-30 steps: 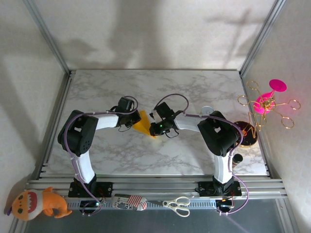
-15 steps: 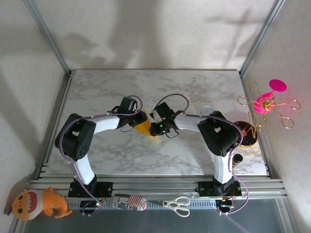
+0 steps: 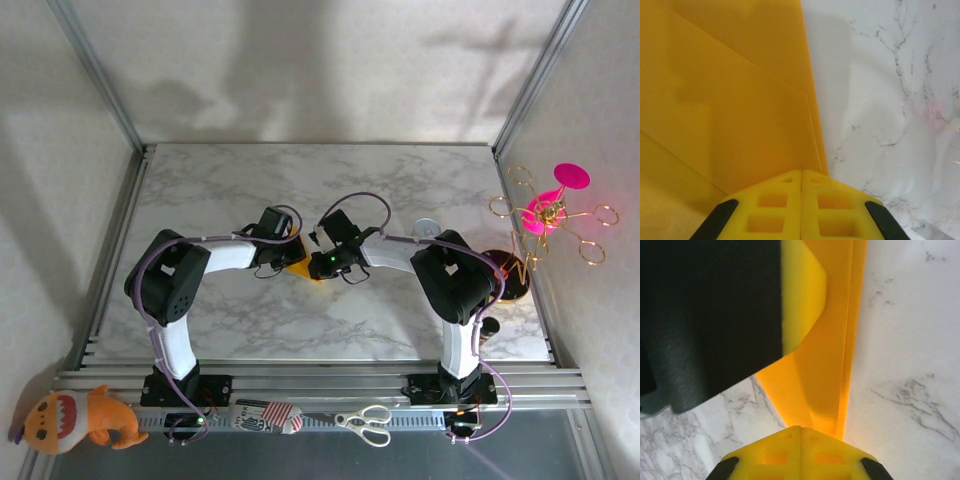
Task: Fold a paper plane with a square sheet of paper (pick it up from the middle)
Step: Fourth fold the wing at the center of the table.
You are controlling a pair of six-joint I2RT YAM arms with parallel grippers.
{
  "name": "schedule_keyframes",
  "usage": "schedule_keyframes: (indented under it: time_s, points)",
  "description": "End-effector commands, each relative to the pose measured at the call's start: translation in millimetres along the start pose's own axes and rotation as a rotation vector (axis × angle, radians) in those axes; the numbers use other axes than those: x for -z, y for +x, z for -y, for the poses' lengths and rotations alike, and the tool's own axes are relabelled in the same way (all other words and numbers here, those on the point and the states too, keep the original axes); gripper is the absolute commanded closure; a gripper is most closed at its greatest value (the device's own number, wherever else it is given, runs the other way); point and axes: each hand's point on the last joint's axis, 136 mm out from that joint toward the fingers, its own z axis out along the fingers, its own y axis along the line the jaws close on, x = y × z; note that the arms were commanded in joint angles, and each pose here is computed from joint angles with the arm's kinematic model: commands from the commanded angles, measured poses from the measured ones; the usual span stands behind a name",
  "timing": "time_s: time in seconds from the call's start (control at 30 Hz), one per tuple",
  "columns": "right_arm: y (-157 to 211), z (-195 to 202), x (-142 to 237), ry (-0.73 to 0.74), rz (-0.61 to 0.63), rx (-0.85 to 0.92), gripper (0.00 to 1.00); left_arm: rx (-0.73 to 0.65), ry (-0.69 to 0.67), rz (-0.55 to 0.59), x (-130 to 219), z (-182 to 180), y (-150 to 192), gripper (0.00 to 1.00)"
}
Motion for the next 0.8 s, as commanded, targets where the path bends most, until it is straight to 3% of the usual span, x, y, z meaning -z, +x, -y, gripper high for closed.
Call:
schedule_keyframes:
  time_s: [0.0,0.33,0.6,0.77]
  points:
    - [14,3,3,-0.001,-0.04,-0.029,0.97,0.024,-0.16,-0.024,-11,-41,13,0.95]
    - [23,30,-8,0.1,-0.057,-0.091,0.98,-0.015,-0.18,-0.032,-11,-46,14,0.95]
    - [-12,-10,9,-0.06,0.039,-0.038,0.97,-0.032,-0.186,-0.045,-13,-49,17,0.95]
    - [-14,1,-7,-0.038,0.014,-0.074,0.98,-0.024,-0.191,-0.041,-13,-51,18,0.95]
